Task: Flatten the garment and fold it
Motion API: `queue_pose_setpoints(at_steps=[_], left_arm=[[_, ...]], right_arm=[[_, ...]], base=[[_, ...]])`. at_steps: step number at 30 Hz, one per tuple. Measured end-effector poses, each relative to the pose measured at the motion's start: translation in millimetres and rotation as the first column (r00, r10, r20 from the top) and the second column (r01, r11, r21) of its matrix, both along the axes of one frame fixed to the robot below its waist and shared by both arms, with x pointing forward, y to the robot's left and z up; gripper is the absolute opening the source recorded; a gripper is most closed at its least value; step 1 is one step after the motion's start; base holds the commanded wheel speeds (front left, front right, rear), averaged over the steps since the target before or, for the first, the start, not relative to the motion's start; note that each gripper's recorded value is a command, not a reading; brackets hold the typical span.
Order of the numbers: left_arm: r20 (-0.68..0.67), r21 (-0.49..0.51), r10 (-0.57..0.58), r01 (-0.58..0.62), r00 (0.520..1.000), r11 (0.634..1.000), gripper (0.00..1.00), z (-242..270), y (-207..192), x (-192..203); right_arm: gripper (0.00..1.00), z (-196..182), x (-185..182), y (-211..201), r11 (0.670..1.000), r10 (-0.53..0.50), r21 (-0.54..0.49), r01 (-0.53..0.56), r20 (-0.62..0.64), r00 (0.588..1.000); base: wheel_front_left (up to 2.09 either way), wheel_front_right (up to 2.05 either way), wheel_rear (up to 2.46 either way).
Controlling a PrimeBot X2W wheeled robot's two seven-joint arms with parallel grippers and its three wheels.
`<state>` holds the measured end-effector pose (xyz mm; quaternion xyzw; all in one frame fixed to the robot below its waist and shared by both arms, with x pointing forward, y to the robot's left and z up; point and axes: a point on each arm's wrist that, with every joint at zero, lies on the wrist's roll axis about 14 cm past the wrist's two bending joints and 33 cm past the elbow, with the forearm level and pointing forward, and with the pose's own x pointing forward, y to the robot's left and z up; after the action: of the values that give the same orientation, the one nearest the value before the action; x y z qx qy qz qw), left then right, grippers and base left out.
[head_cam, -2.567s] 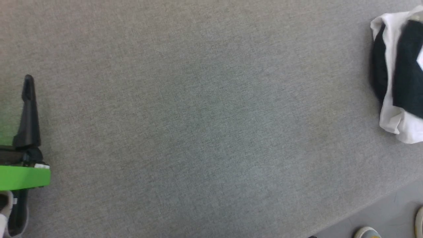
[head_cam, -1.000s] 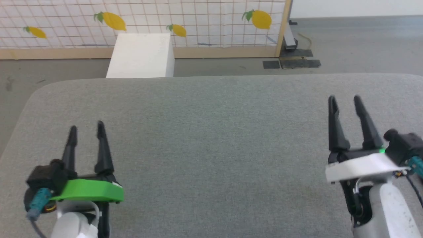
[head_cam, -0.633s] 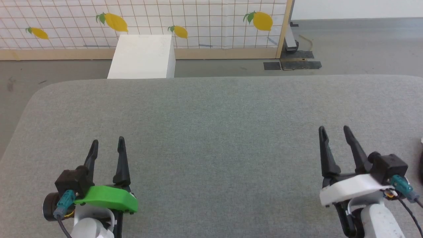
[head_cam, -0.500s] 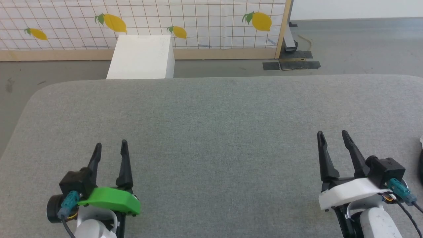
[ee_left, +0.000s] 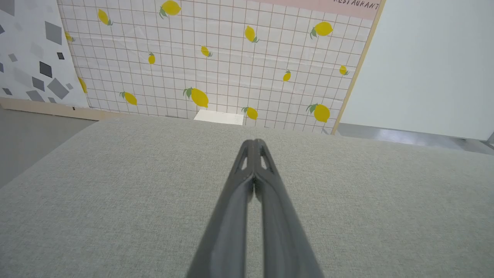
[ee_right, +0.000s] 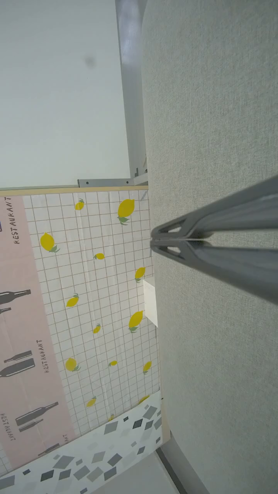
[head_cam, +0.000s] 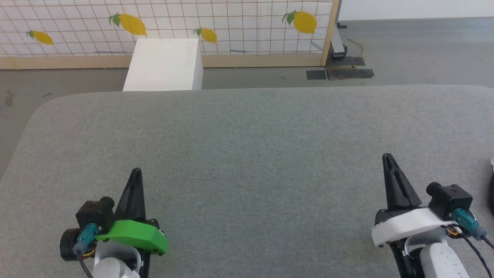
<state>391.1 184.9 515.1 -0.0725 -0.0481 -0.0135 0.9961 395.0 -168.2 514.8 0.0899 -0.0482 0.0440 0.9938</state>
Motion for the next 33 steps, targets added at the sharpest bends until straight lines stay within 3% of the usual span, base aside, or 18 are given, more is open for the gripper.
queue_pose_setpoints(at_steps=[33], left_arm=[[-0.011,0.057,-0.006,0.007,1.0,0.998,0.0,8.2,-4.1,-1.6]], right_arm=[[0.0,7.9,-3.0,3.7,0.998,0.019,-0.059,-0.019,-0.01,1.0]], base=[[0.0,0.0,0.0]])
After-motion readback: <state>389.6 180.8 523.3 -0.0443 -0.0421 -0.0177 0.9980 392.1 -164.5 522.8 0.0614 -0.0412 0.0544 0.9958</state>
